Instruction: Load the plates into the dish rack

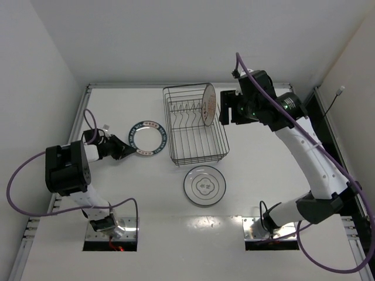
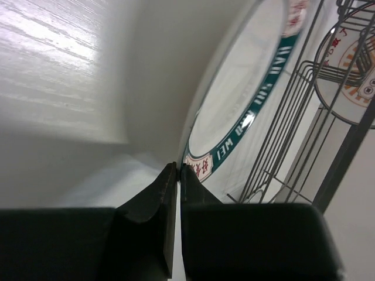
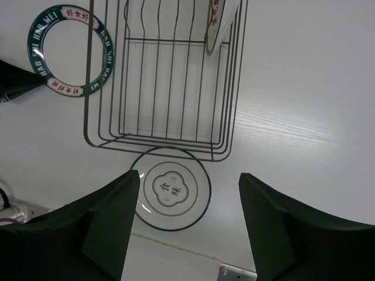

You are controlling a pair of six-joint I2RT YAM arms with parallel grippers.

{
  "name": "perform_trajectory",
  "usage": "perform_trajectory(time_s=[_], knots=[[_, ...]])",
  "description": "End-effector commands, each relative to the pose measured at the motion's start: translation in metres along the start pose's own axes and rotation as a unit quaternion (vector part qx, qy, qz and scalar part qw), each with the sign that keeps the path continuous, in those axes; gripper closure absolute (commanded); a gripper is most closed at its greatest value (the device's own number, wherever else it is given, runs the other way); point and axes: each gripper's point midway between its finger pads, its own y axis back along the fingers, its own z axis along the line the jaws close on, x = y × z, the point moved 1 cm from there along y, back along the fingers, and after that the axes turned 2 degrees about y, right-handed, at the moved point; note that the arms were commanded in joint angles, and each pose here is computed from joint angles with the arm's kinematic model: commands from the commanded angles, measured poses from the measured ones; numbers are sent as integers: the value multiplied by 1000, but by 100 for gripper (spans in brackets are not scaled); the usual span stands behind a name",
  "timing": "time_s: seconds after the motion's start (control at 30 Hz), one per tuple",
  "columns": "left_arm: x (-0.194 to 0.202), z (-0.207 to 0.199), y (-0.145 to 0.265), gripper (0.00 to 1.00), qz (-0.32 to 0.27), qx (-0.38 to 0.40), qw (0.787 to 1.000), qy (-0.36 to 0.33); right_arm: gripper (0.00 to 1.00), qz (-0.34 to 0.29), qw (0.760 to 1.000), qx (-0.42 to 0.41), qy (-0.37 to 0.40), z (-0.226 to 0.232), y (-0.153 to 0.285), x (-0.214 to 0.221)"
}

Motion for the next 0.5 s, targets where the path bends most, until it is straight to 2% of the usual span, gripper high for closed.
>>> perform_trajectory(time_s=[0.0, 0.13, 0.47], knots=[[-13, -15, 19, 100, -17, 16, 998, -57, 34, -21, 1000, -18, -12, 10, -5, -15], [-20, -24, 27, 100, -26, 9, 996, -82, 34, -20, 999, -23, -12, 11, -5, -15], [-32, -50, 39, 100, -47, 41, 994, -89, 34, -13, 1000, -26, -11, 11, -8, -9]])
